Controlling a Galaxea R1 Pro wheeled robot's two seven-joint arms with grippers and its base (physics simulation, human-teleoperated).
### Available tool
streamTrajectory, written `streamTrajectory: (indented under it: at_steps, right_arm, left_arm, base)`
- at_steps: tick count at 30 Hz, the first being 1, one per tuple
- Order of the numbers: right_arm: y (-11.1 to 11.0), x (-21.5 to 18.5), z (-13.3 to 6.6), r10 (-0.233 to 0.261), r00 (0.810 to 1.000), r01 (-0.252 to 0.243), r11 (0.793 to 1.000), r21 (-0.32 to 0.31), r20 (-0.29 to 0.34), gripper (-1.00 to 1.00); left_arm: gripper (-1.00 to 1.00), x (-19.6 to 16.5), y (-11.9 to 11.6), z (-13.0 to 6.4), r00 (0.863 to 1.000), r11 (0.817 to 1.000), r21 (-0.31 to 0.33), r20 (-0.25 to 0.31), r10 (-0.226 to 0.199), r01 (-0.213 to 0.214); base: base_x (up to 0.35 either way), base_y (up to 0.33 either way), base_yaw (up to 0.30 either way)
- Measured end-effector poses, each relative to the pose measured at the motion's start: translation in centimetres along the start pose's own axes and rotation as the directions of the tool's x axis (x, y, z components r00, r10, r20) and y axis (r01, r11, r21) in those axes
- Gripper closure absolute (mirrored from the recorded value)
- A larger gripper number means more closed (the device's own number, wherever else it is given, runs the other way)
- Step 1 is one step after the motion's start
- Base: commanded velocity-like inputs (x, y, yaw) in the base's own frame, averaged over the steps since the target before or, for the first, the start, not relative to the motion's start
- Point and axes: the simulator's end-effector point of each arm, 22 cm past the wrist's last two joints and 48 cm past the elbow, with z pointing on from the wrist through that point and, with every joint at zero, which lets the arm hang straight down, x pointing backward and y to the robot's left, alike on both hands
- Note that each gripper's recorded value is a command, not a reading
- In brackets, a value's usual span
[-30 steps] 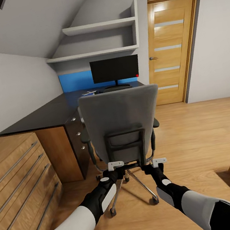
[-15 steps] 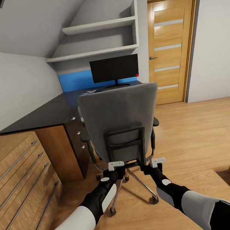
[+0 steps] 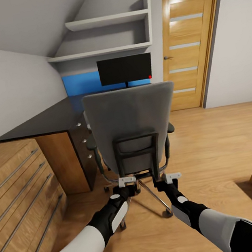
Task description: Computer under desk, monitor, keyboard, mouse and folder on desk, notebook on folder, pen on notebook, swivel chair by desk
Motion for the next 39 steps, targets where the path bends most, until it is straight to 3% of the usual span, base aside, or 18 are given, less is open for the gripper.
streamTrajectory:
  at_steps: [11, 21, 39]
  right_arm:
    - [-0.3, 3.0, 0.5, 0.002, 0.999, -0.002, 1.000, 0.004, -0.045, -1.00]
    - [-0.2, 3.0, 0.5, 0.000, 0.999, 0.000, 1.000, 0.002, -0.044, -1.00]
    - [0.1, 2.9, 0.5, -0.021, 0.999, 0.021, 1.000, -0.011, -0.041, -1.00]
  left_arm:
    - [-1.00, 2.5, 0.2, 1.4, 0.999, 1.000, 0.000, -0.042, -0.010, 0.010]
    - [-1.00, 2.5, 0.3, 1.4, 0.999, 1.000, -0.002, -0.040, -0.012, 0.012]
    - [-1.00, 0.5, 0.6, 1.4, 0.998, 0.999, -0.005, 0.049, -0.040, 0.041]
  base:
    - [0.000, 0.000, 0.000]
    - [0.000, 0.000, 0.000]
    - [0.081, 0.009, 0.000]
